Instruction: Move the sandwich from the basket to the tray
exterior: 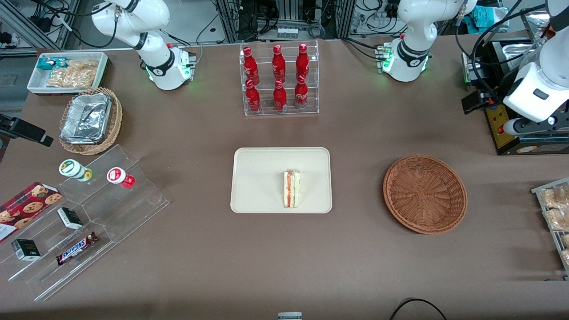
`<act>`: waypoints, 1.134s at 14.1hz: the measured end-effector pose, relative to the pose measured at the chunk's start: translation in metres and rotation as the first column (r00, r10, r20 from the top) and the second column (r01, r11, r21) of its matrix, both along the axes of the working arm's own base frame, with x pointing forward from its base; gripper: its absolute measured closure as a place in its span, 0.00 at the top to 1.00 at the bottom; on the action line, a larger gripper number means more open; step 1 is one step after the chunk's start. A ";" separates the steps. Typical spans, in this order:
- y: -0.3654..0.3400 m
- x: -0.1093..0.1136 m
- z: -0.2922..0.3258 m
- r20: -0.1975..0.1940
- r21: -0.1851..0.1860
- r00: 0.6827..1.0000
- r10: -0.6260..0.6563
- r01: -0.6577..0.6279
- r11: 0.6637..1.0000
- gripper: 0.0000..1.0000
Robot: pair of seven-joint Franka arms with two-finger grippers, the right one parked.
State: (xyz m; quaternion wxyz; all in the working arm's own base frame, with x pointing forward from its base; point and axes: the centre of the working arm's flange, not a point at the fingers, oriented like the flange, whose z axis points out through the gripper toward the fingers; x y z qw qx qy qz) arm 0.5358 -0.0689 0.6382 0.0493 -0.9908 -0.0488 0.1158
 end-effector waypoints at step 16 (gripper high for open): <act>-0.002 0.002 0.001 0.067 -0.028 0.992 -0.109 0.111 0.993 1.00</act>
